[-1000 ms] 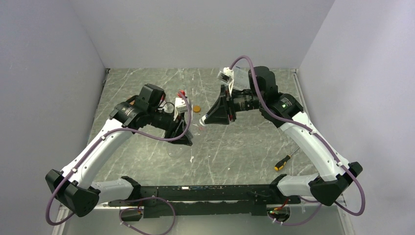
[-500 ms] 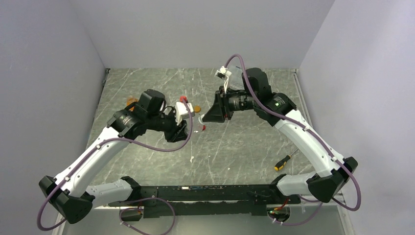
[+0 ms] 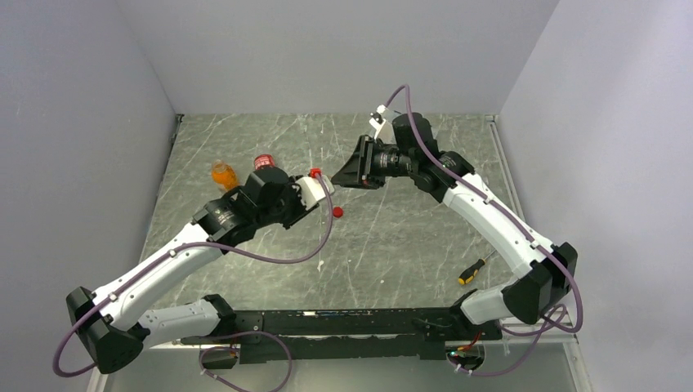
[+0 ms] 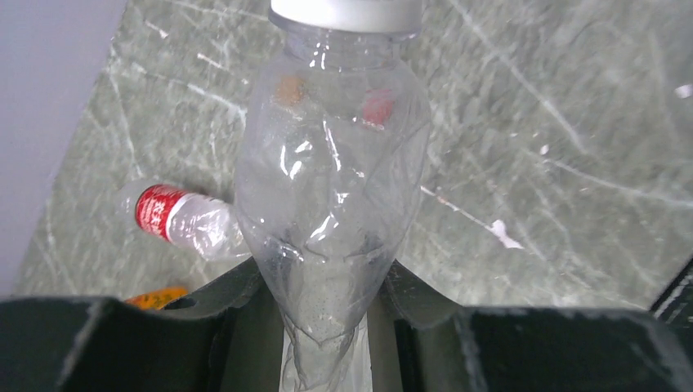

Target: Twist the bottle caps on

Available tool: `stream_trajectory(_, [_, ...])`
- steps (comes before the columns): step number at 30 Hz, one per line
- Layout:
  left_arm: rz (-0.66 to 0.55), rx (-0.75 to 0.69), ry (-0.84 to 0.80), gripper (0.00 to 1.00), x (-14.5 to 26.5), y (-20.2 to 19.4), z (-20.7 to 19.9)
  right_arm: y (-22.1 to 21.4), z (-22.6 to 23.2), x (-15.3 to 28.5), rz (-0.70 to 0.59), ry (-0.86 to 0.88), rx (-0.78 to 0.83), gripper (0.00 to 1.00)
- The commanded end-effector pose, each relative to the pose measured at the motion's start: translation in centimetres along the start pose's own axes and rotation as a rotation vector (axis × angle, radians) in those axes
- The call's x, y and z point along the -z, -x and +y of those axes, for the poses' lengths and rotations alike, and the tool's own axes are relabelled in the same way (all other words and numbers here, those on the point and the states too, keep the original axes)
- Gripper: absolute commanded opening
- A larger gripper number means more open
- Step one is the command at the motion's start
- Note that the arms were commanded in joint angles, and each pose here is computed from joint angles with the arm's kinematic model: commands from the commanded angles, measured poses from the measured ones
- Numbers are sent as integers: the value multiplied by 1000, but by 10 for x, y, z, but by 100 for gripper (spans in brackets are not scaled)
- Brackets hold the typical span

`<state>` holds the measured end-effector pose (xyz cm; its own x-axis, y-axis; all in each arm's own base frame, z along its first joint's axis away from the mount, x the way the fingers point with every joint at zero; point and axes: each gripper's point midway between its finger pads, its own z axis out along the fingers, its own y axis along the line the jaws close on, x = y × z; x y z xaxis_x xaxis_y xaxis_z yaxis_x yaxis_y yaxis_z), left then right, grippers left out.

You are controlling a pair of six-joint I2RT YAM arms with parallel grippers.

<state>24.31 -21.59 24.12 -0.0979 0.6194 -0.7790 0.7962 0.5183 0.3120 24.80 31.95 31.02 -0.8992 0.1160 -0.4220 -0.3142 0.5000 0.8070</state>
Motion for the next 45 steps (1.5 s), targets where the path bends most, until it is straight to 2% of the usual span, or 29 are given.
stream_trajectory(1, [-480,-64,262,0,33,127,45,-45,-30,-28,150,-101,-270,0])
stream_trajectory(5, [-438,-75,237,0,24,116,36,-34,-26,-28,115,-113,-252,1])
stream_trajectory(6, [-428,-73,227,0,21,113,33,-30,-24,-27,101,-114,-240,6])
stream_trajectory(10, [-371,-44,167,0,13,94,20,-15,-13,-17,50,-106,-174,35])
stream_trajectory(13, [-293,-6,120,0,6,73,13,5,1,3,-33,-112,-91,65])
stream_trajectory(15, [-261,31,74,0,4,61,10,18,7,19,-96,-125,-37,79])
stream_trajectory(18, [-255,93,-37,0,5,51,0,30,11,44,-175,-147,48,94])
stream_trajectory(20, [-251,115,-123,0,6,47,-9,36,14,60,-216,-153,124,99])
stream_trajectory(22, [-262,135,-242,0,10,47,-23,36,19,71,-231,-131,224,100])
stream_trajectory(26, [-292,159,-503,0,23,49,-56,14,36,86,-123,-17,536,99])
stream_trajectory(31, [-311,175,-724,0,37,51,-86,-14,39,100,-65,74,753,90])
stream_trajectory(37, [-309,199,-835,0,43,53,-98,-26,48,104,-34,154,829,78])
stream_trajectory(40, [-306,206,-857,0,43,53,-100,-36,55,101,4,214,842,75])
stream_trajectory(45, [-311,206,-875,0,44,55,-101,-45,56,89,53,213,850,70])
